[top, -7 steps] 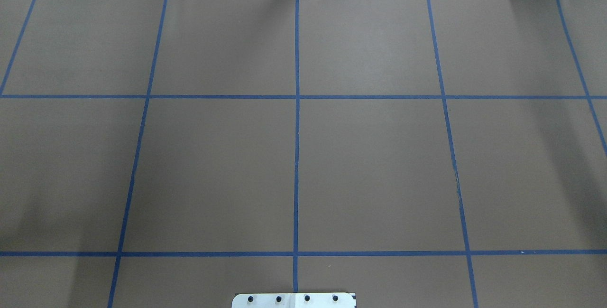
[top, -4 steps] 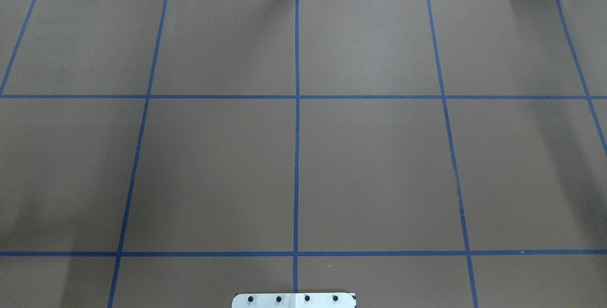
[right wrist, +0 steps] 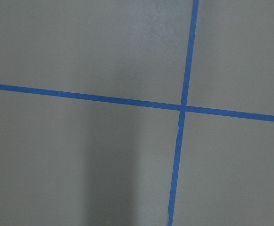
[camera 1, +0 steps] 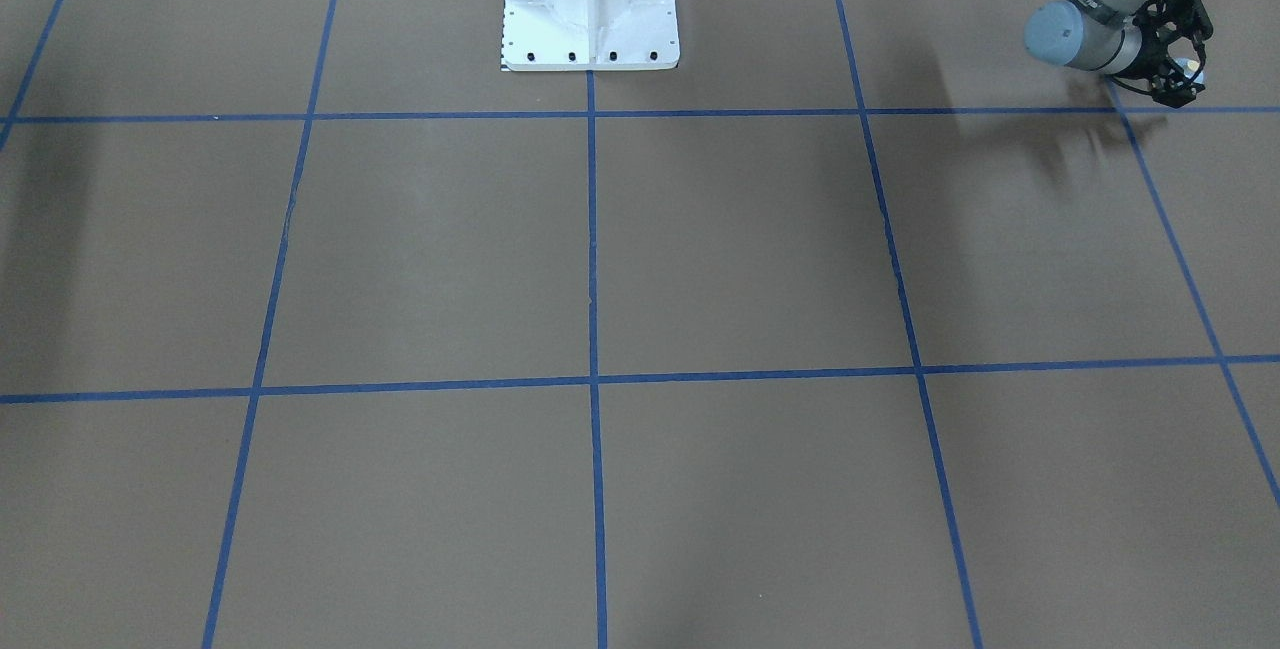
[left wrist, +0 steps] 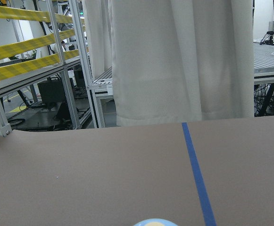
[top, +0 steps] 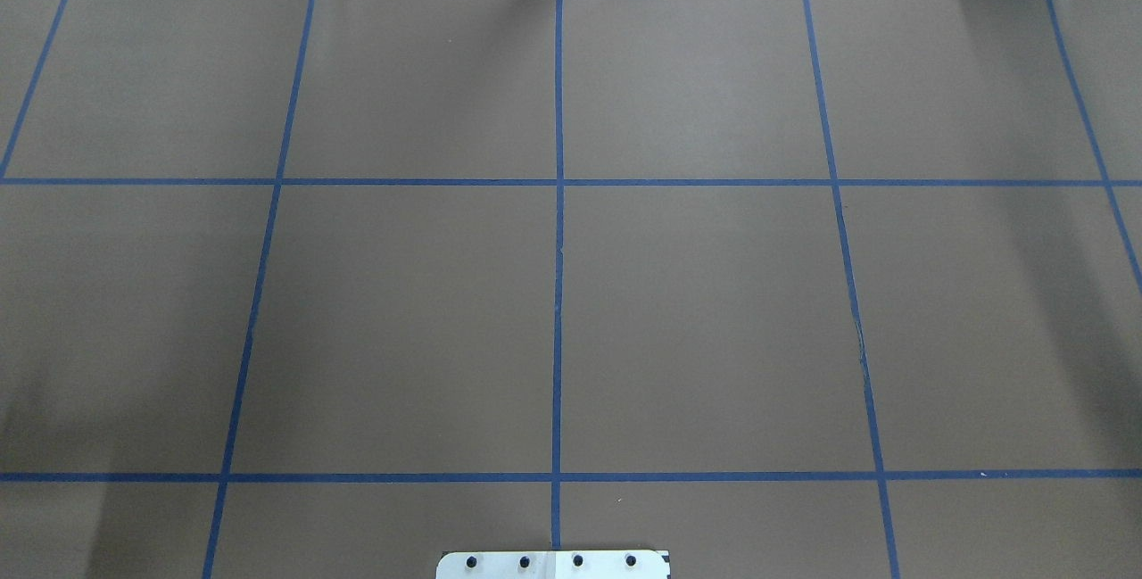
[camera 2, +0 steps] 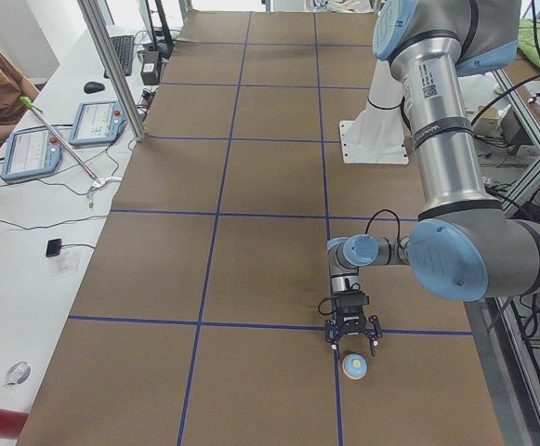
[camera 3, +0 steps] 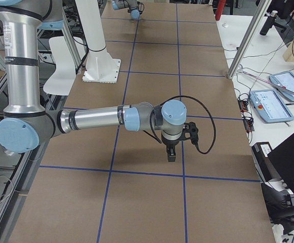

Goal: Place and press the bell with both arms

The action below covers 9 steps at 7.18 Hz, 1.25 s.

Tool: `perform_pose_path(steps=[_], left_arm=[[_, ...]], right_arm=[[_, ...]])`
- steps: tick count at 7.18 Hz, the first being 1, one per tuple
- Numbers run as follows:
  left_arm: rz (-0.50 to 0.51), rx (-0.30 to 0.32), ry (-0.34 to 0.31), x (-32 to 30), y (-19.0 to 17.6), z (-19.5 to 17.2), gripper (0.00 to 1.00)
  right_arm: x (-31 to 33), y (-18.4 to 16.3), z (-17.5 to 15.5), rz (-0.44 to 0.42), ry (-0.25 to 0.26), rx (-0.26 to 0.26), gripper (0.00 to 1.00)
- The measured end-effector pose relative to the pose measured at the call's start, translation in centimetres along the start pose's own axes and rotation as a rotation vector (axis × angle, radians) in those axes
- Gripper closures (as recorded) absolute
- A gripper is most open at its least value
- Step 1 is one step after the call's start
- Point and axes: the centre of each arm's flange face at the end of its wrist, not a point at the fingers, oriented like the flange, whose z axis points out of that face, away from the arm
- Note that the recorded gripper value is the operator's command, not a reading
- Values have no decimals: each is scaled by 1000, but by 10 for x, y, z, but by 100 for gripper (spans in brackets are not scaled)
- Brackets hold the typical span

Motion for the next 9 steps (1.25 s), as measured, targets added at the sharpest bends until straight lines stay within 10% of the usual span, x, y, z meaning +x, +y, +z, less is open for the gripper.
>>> perform_pose_path(steps=[6,9], left_arm=[[0,18,9,7,15,22,8],[-5,42,13,8,14,32,100]], right_arm=[[-1,-1,-1,0,0,0,0],[-2,-1,-2,-1,-1,1,0]])
